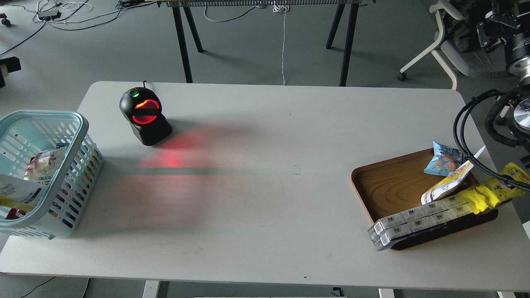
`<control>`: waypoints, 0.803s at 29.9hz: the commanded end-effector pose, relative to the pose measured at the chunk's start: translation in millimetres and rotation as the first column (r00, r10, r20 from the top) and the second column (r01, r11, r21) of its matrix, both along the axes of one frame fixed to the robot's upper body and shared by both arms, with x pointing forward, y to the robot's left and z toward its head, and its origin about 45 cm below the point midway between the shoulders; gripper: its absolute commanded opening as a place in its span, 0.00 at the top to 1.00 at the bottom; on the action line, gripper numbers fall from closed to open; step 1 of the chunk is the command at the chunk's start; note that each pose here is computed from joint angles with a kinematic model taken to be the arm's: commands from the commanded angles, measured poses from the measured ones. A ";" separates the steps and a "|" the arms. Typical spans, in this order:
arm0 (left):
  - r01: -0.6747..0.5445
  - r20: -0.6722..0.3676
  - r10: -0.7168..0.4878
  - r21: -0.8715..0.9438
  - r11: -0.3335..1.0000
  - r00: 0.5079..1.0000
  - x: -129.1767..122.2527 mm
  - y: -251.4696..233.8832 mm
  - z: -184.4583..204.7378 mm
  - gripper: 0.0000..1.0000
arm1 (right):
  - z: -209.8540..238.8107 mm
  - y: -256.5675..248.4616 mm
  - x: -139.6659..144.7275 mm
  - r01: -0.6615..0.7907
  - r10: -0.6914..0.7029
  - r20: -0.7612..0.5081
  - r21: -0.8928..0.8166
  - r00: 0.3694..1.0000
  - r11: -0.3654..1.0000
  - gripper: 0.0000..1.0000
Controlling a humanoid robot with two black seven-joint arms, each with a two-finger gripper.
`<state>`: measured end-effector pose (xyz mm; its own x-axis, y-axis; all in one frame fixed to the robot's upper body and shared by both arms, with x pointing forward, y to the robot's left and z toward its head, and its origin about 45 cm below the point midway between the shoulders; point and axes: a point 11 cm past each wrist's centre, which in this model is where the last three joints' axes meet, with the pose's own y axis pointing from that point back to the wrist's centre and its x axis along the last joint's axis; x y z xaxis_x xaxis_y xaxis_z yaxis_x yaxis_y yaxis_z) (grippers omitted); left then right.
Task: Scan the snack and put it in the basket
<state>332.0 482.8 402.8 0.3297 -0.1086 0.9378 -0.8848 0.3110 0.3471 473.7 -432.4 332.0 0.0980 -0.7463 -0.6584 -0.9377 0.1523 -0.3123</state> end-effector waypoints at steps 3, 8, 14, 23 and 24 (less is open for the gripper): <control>0.045 0.073 -0.026 -0.269 0.962 0.997 50.3 -40.2 -1.4 0.22 | 17.8 2.5 5.0 -0.017 0.017 0.023 -0.012 1.000 1.000 0.02; 0.040 0.117 0.024 -0.514 0.857 0.993 98.5 -63.8 -1.5 0.20 | 29.5 4.7 9.0 -0.043 0.044 0.022 -0.029 0.999 0.999 0.02; 0.011 0.064 0.071 -0.812 0.583 0.995 158.5 -96.4 2.4 0.16 | 29.1 10.0 13.1 -0.095 0.094 -0.029 -0.033 0.995 0.995 0.02; -0.075 -0.077 0.026 -0.993 -0.091 0.997 184.1 -104.6 3.6 0.09 | 20.1 10.8 14.9 -0.104 0.103 -0.050 -0.024 0.993 0.994 0.02; -0.096 -0.101 0.024 -0.982 -0.163 0.995 185.5 -104.0 1.8 0.08 | 20.4 14.0 15.6 -0.120 0.119 -0.044 -0.021 0.992 0.993 0.02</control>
<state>513.5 378.0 406.2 0.3090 0.9424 0.1278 -0.9094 0.3322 -0.2503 488.7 -422.5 354.2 0.1376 -0.7533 -0.6431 -0.9619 0.0532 -0.2681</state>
